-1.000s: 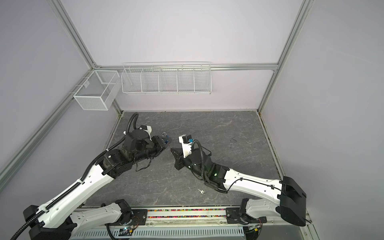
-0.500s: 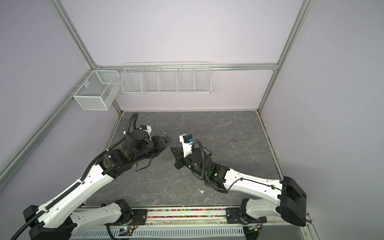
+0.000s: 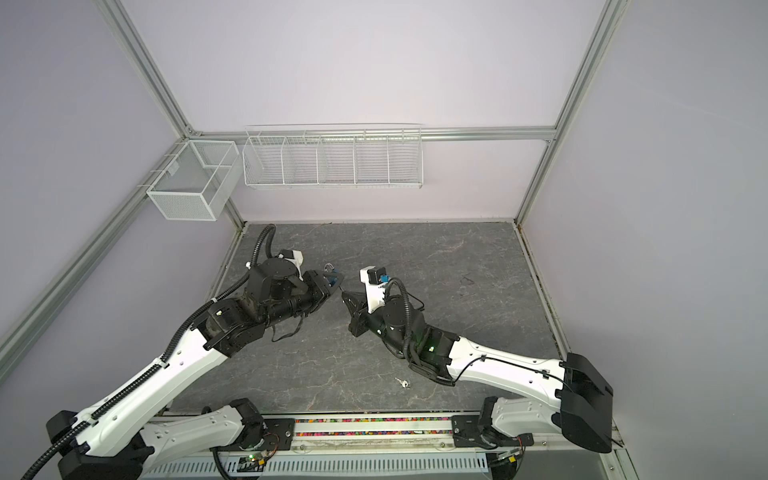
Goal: Unlock with the key
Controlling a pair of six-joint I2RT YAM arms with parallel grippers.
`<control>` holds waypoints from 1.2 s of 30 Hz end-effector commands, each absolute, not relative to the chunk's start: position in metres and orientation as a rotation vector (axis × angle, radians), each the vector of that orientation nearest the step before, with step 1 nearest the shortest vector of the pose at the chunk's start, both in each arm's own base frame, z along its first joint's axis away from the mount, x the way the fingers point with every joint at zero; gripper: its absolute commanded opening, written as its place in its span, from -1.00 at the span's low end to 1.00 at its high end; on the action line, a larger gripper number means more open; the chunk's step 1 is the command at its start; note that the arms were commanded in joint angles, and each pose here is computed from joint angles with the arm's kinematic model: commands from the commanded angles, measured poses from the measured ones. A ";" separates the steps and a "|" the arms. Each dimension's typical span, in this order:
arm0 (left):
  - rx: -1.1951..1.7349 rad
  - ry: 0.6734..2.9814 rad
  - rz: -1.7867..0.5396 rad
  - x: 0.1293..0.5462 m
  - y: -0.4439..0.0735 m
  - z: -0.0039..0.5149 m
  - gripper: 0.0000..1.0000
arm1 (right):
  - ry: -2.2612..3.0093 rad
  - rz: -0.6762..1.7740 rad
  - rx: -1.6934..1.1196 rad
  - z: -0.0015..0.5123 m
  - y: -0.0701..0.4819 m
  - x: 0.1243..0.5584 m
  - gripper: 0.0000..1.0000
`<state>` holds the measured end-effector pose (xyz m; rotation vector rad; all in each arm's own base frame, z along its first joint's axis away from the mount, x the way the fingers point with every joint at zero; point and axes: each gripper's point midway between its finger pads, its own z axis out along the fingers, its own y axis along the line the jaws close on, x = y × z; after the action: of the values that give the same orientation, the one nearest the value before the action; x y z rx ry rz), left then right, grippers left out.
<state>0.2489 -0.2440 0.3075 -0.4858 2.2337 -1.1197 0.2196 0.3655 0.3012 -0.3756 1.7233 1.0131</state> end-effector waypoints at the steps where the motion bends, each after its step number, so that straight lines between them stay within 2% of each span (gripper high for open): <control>1: -0.478 2.199 -1.160 0.249 -0.245 0.319 -1.00 | 1.655 1.052 -0.323 0.326 0.366 0.226 -0.88; 9: -0.470 2.198 -1.163 0.248 -0.244 0.322 -1.00 | 1.686 0.975 -0.293 0.322 0.362 0.236 -0.88; 23: -0.460 2.207 -1.194 0.244 -0.252 0.323 -1.00 | 1.707 0.979 -0.270 0.313 0.373 0.247 -0.87; 30: -0.510 2.213 -1.245 0.238 -0.255 0.314 -1.00 | 1.640 1.066 -0.193 0.335 0.365 0.254 -0.87; 36: -0.515 2.233 -1.175 0.240 -0.249 0.301 -1.00 | 1.598 1.146 -0.203 0.352 0.367 0.251 -0.88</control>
<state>0.2633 -0.2372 0.3131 -0.5909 2.1272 -1.1350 0.2395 0.3758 0.3086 -0.3083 1.7403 1.0693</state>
